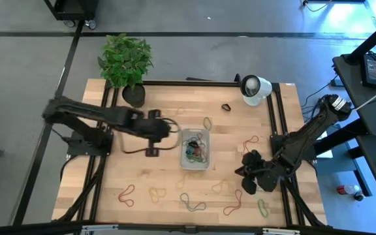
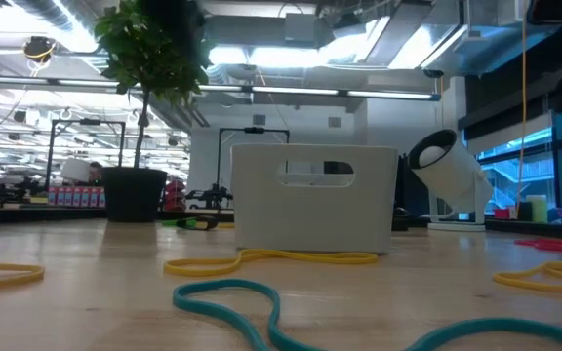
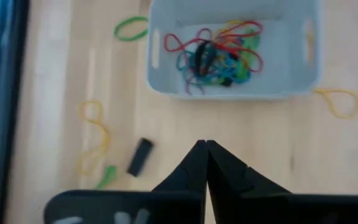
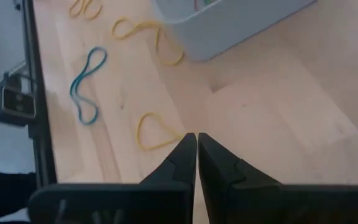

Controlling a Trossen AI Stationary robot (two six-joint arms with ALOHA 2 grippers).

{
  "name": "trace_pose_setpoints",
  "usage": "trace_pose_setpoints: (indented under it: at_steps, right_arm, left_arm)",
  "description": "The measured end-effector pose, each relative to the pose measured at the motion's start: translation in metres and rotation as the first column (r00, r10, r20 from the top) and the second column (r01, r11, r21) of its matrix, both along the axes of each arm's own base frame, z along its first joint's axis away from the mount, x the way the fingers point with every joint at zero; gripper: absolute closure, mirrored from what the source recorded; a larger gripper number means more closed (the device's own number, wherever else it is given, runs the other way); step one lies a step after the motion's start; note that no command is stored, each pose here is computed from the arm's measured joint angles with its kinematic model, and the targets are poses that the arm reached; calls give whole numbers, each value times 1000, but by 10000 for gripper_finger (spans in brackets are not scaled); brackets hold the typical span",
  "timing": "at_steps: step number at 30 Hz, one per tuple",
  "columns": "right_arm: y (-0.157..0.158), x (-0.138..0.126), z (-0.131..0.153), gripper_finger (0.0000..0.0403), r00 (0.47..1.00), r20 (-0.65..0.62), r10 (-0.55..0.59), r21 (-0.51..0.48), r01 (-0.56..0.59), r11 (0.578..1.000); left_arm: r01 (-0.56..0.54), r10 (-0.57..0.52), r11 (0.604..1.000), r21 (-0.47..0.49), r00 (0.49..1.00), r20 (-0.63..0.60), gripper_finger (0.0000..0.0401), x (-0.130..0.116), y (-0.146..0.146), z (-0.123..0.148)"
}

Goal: Pick and place rubber bands into bin
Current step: Put the blue rubber band into the gray bin

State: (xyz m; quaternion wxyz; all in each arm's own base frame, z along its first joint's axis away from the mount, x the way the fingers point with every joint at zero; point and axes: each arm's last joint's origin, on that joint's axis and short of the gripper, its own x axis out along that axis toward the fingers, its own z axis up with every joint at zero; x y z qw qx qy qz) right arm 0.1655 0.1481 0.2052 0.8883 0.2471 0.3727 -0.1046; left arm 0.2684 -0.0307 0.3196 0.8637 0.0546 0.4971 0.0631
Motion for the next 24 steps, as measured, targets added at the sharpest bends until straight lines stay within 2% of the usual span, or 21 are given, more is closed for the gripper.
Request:
trace_pose_setpoints:
  at_steps: [4, 8, 11, 15, 18, 24]
  right_arm:
    - [-6, 9, 6, 396, 998, 13, -59, 28, 59, 998]
    - [-11, 14, 18, 397, 990, -18, -140, 64, 141, 988]
    - [-15, 14, 25, 400, 974, -114, -193, 124, 207, 970]
    - [-14, 12, 33, 401, 934, -263, -241, 174, 291, 941]
    - [-8, 13, 33, 401, 881, -400, -252, 192, 349, 917]
    - [2, 15, 16, 400, 719, -652, -242, 163, 444, 881]
  left_arm:
    - [33, -22, 998, -62, 986, 166, 399, -41, 4, -19]
    - [60, -25, 993, -97, 945, 328, 400, -74, 9, -45]
    - [54, -7, 993, -103, 912, 409, 400, -93, 14, -66]
    - [31, 21, 994, -107, 890, 456, 400, -114, 21, -92]
    - [32, 32, 992, -123, 875, 483, 400, -125, 25, -107]
    - [84, 21, 983, -164, 832, 554, 400, -139, 28, -120]
